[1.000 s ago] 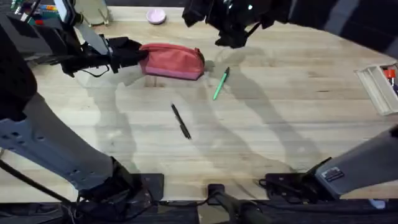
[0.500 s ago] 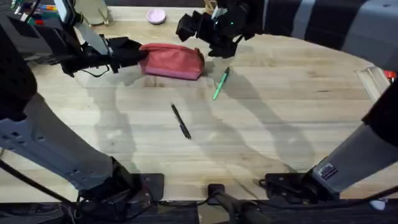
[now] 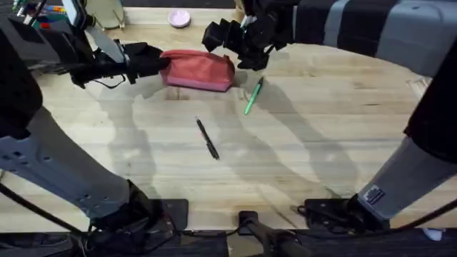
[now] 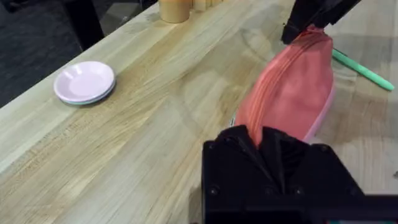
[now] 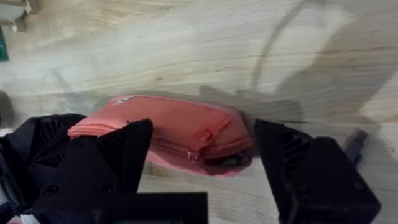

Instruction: Unzip the bag, pick up the pens from the table one at a time and place them inside, then zip the bag closed.

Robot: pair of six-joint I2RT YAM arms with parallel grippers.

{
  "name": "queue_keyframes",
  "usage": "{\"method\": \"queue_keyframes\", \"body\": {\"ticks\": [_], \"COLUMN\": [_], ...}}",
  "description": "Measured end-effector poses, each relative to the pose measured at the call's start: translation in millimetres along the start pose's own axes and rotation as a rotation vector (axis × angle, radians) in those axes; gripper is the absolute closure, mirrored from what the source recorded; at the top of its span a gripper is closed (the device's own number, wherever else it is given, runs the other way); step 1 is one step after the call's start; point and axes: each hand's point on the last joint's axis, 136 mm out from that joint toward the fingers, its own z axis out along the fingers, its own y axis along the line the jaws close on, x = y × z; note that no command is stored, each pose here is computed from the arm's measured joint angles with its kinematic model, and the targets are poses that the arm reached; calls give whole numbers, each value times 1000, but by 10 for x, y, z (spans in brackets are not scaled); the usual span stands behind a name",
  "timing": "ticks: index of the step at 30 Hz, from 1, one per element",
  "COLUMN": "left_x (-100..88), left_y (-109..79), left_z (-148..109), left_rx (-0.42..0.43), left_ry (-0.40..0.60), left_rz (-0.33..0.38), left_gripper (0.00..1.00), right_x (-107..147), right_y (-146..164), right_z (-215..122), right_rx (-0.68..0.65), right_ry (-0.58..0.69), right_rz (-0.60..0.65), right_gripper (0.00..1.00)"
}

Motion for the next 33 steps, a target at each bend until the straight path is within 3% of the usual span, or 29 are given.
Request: {"method": "queue_keyframes", "body": {"ticks": [7, 11, 28, 33], "left_x": [0, 0, 1, 1], "left_y": [0, 0, 0, 0], "left_z": [0, -1, -1, -1], "left_rx": [0, 0, 0, 0], "left_ry": [0, 0, 0, 0], "left_rz": [0, 0, 0, 0], "left_gripper": [958, 958, 959, 959], "right_x": [23, 38, 33, 34], "right_y": [19, 45, 14, 15], "right_z": [1, 3, 3, 3], "right_rx": [-2, -7, 7, 7], "right_ry": [3, 3, 0, 0], "right_rz": [1, 0, 5, 12], "right_gripper": [115, 237, 929, 967]}}
